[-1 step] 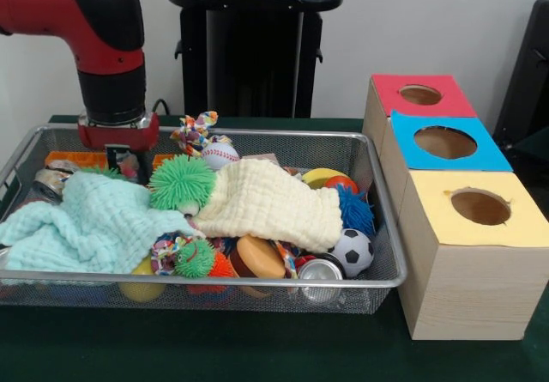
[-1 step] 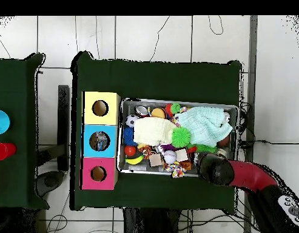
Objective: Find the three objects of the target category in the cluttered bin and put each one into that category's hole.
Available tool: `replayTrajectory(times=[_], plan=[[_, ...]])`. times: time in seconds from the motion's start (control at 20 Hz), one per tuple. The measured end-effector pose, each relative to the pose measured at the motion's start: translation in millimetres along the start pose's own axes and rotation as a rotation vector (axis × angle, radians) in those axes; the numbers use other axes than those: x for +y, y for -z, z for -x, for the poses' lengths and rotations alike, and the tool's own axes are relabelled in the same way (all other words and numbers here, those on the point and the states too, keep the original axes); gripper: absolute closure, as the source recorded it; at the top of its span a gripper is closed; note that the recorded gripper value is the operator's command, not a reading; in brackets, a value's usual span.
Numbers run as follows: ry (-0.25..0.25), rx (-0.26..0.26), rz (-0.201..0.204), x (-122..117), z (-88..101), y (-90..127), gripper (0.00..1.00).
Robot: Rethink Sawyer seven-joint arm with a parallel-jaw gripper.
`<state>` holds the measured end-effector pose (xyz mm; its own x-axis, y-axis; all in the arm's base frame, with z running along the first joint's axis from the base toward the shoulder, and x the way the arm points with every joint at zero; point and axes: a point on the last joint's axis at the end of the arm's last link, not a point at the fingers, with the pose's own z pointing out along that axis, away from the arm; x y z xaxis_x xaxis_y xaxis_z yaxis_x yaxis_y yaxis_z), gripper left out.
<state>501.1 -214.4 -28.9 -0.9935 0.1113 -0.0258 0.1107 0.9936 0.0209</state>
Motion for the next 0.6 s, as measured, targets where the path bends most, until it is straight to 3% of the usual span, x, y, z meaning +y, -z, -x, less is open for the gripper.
replayTrajectory(times=[0.35, 0.6], plan=[[-0.053, 0.15, -0.004, 3.0, 5.8, 46.5, 1.0], [-0.064, 0.215, -0.015, 7.9, 12.3, 76.5, 1.0]])
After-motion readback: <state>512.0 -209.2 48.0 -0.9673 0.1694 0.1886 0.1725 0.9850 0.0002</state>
